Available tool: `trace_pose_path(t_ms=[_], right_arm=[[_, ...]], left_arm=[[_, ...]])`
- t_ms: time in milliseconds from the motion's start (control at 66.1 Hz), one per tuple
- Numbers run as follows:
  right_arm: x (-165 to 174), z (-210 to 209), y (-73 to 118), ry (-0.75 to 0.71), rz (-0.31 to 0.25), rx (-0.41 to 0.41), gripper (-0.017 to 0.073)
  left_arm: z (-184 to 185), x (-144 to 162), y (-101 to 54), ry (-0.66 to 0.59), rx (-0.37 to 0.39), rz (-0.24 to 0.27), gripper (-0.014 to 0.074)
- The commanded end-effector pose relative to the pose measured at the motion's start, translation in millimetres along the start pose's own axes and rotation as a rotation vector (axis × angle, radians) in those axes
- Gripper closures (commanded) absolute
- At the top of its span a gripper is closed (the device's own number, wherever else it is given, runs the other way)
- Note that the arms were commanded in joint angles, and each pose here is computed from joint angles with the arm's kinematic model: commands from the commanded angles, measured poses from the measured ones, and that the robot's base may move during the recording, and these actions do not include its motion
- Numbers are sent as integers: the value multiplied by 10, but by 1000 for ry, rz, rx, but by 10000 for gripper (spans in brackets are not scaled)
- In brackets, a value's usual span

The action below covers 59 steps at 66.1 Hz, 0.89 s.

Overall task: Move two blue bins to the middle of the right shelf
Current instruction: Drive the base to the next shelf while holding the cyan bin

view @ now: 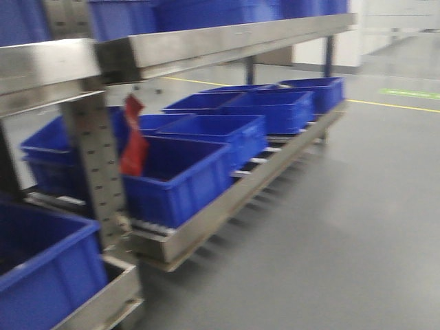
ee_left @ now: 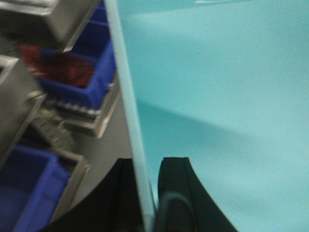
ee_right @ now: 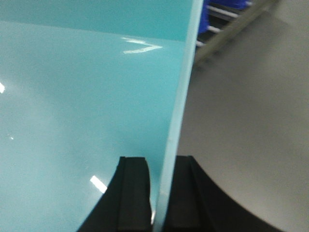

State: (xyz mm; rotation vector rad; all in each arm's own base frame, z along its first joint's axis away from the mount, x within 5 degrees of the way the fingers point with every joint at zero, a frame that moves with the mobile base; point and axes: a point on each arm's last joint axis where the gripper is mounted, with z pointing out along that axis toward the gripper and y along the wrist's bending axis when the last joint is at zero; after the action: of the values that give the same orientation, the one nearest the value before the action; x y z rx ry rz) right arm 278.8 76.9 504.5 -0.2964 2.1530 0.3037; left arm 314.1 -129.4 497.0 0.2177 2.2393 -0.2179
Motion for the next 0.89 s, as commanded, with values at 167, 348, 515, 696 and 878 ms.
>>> trace_pose_path(t_ms=[167,348,515,696,878], right_arm=[[-64,-100,14,-72,-26,5,713],[-64,-100,14,-72,-26,5,713],[-64,-100,14,-72,-26,5,713],[-64,-100,14,-72,-26,5,713],[-64,-100,14,-72,-26,5,713]], left_arm=[[-132,-45,0,-56,11,11,704],[-132,-45,1,-56,9,11,704],[-132,-45,1,-56,9,11,704],[-132,-45,1,-56,9,11,704],[-132,-45,1,-56,9,11,704]])
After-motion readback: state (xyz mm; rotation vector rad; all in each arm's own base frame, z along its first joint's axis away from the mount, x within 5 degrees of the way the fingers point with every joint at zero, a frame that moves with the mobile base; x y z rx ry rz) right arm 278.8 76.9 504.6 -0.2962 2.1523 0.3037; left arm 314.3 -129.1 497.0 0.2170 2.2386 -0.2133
